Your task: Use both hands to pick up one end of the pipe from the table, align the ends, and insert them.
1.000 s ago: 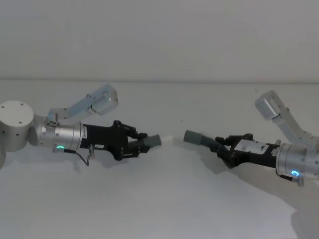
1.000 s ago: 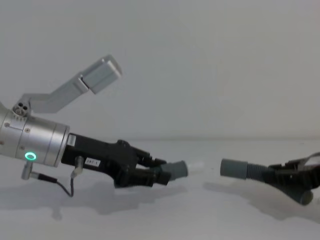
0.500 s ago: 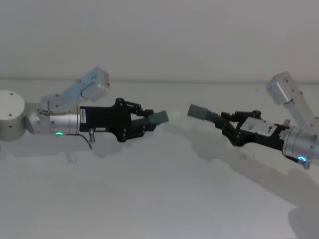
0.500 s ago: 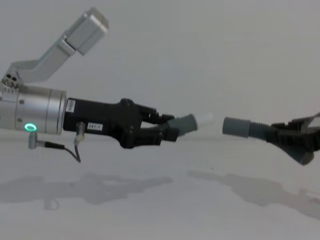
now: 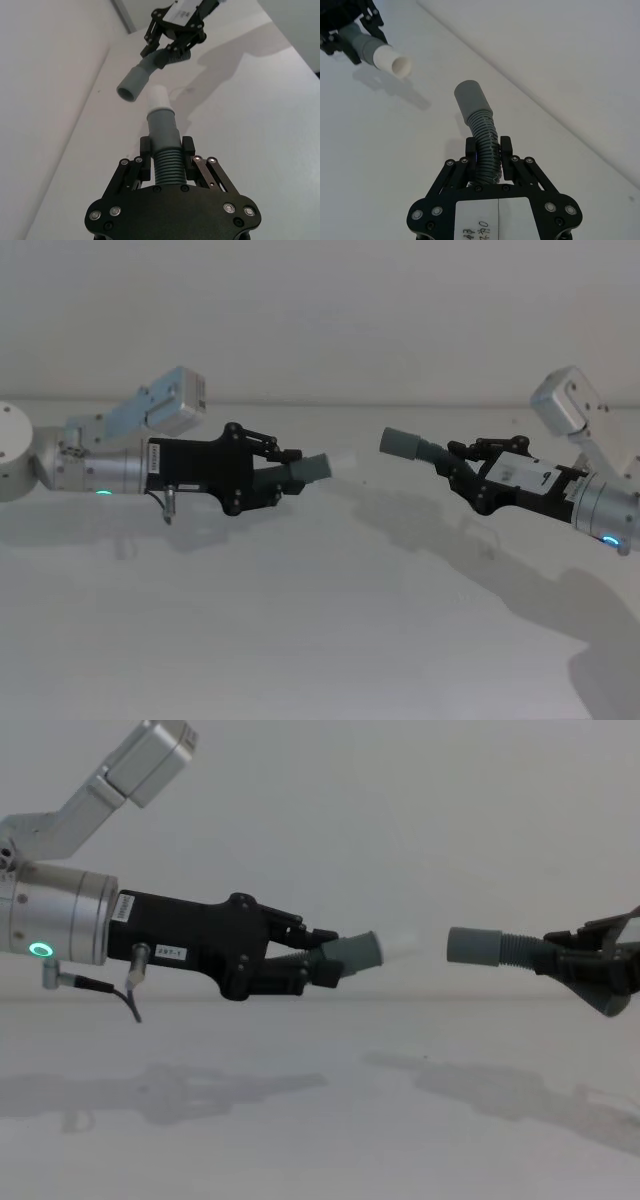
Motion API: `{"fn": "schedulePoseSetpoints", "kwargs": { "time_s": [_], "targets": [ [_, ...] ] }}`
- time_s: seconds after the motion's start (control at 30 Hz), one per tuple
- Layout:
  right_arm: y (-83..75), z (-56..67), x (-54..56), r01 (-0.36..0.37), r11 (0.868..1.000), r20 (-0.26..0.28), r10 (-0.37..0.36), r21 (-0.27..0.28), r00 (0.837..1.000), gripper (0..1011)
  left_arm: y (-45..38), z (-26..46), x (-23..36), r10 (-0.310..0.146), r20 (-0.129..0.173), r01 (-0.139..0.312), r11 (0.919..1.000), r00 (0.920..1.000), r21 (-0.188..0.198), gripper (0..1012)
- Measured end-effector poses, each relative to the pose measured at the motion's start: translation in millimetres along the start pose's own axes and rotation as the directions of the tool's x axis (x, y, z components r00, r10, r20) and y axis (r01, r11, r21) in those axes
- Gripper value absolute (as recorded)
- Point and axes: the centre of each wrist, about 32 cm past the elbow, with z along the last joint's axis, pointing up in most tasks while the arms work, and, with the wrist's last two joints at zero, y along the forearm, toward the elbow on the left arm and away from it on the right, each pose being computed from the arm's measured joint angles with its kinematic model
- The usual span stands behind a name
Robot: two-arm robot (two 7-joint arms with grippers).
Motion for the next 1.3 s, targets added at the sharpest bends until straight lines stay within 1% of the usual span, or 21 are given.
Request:
{"fn": "schedulePoseSetpoints", "kwargs": {
  "time_s": [0.03, 0.1, 0.13, 0.37, 0.4, 0.57, 0.73, 0.87, 1.07, 1.3],
  "targets": [
    [0.0, 0.0, 0.0, 0.000, 1.000, 0.000, 0.000, 0.000, 1.000, 274, 0.8, 0.1, 0.5, -0.001, 0.003, 0.001, 1.0000, 1.0000, 0.003, 358],
    [-0.8, 2.3, -0.3, 0.002, 1.000, 0.028, -0.002, -0.019, 1.000, 274, 3.1, 0.0, 1.5, -0.003, 0.009, 0.003, 0.9999, 1.0000, 0.011, 358],
    [-0.8, 2.3, -0.3, 0.002, 1.000, 0.028, -0.002, -0.019, 1.000, 274, 5.0, 0.2, 2.5, -0.004, 0.015, 0.004, 0.9998, 0.9999, 0.018, 358],
    [-4.1, 8.8, -2.3, 0.000, 0.998, 0.102, 0.007, -0.065, 0.995, 274, 11.8, 1.1, 6.0, -0.006, 0.041, 0.004, 0.9991, 0.9991, 0.042, 358],
    [-4.5, 9.4, -2.5, -0.001, 0.998, 0.109, 0.008, -0.069, 0.994, 274, 11.8, 1.1, 6.0, -0.006, 0.041, 0.004, 0.9991, 0.9991, 0.042, 358],
    [-6.9, 14.5, -4.2, -0.009, 0.997, 0.152, 0.022, -0.081, 0.988, 274, 14.4, 1.8, 7.7, -0.008, 0.060, 0.005, 0.9987, 0.9982, 0.051, 358],
    [-8.5, 18.7, -5.6, -0.020, 0.997, 0.176, 0.033, -0.077, 0.984, 274, 14.8, 2.1, 8.1, -0.010, 0.071, 0.007, 0.9986, 0.9974, 0.053, 358],
    [-9.6, 23.6, -7.0, -0.034, 0.997, 0.196, 0.045, -0.062, 0.979, 274, 15.0, 2.1, 8.0, -0.012, 0.078, 0.008, 0.9985, 0.9969, 0.054, 358],
    [-10.3, 30.2, -8.8, -0.050, 0.998, 0.217, 0.058, -0.044, 0.975, 274, 14.5, 2.5, 7.7, -0.015, 0.086, 0.011, 0.9986, 0.9962, 0.052, 358],
    [-10.0, 35.4, -10.7, -0.065, 0.997, 0.233, 0.072, -0.037, 0.970, 274, 13.8, 2.4, 6.8, -0.018, 0.093, 0.013, 0.9987, 0.9955, 0.050, 358]
  ]
}}
